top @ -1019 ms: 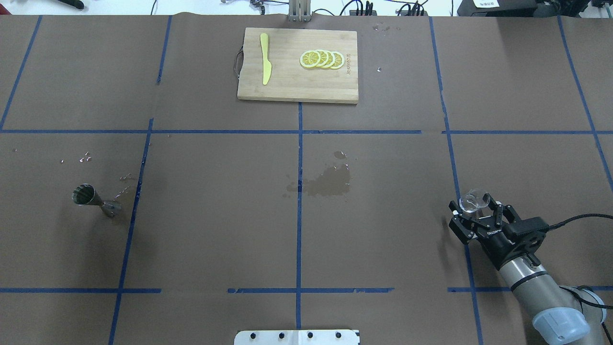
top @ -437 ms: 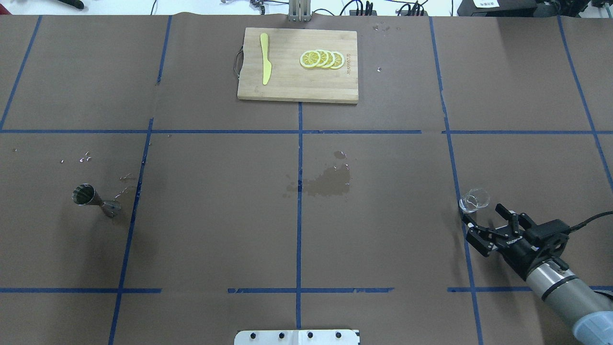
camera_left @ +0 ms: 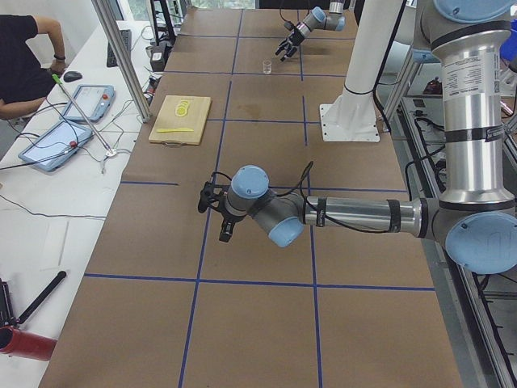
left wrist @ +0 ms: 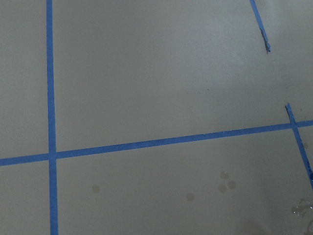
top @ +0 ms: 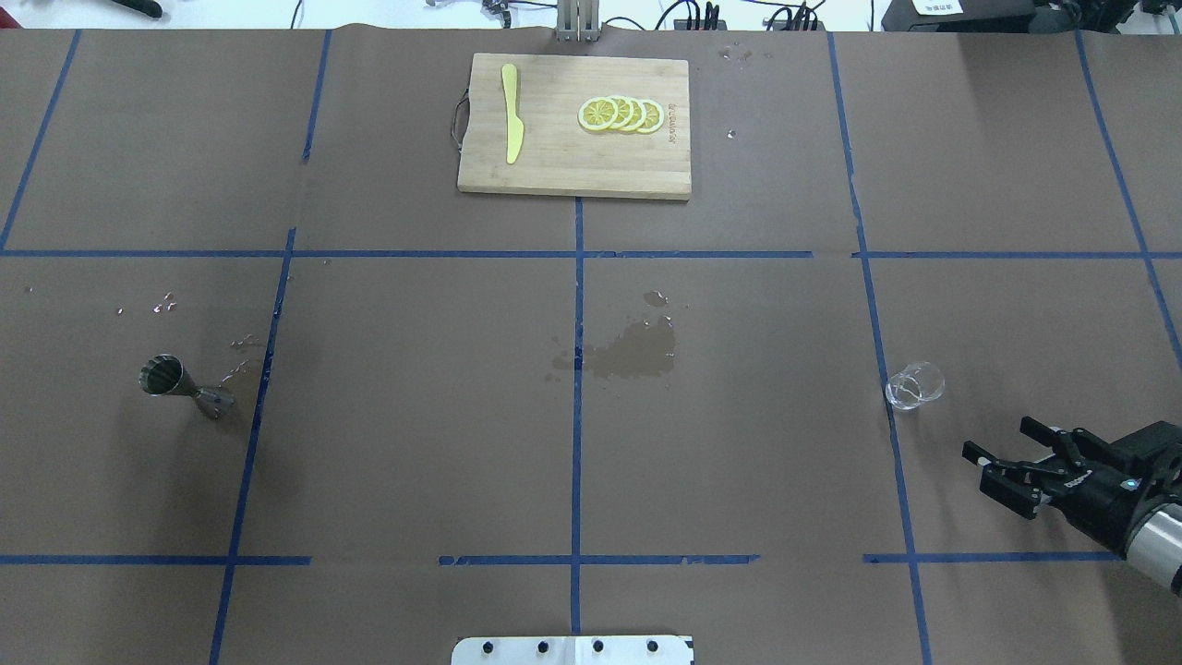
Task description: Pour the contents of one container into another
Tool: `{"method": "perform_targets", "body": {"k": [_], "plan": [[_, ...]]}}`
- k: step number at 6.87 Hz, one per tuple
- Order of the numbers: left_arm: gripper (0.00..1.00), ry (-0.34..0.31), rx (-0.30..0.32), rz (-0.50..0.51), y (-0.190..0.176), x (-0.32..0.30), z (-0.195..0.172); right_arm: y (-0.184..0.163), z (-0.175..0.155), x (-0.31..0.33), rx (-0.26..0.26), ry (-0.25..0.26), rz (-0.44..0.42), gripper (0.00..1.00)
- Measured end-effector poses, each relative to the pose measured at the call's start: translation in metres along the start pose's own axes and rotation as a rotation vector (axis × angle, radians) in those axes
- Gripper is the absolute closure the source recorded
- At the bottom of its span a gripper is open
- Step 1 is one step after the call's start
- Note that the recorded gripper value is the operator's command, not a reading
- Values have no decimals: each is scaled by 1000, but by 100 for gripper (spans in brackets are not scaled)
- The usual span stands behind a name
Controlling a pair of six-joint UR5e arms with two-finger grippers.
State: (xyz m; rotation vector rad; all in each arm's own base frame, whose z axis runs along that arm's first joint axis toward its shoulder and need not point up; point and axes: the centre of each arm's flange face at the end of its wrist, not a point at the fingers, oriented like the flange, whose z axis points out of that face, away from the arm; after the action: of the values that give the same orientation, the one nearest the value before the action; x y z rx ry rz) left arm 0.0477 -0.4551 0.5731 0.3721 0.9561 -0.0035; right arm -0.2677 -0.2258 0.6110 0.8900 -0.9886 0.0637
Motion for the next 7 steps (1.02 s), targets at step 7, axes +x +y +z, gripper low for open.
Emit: {"method": "perform_targets", "body": {"k": [7], "plan": [[0,-1,-6,4,1,-3,3,-263,1,234,-361,114,83,0]]}}
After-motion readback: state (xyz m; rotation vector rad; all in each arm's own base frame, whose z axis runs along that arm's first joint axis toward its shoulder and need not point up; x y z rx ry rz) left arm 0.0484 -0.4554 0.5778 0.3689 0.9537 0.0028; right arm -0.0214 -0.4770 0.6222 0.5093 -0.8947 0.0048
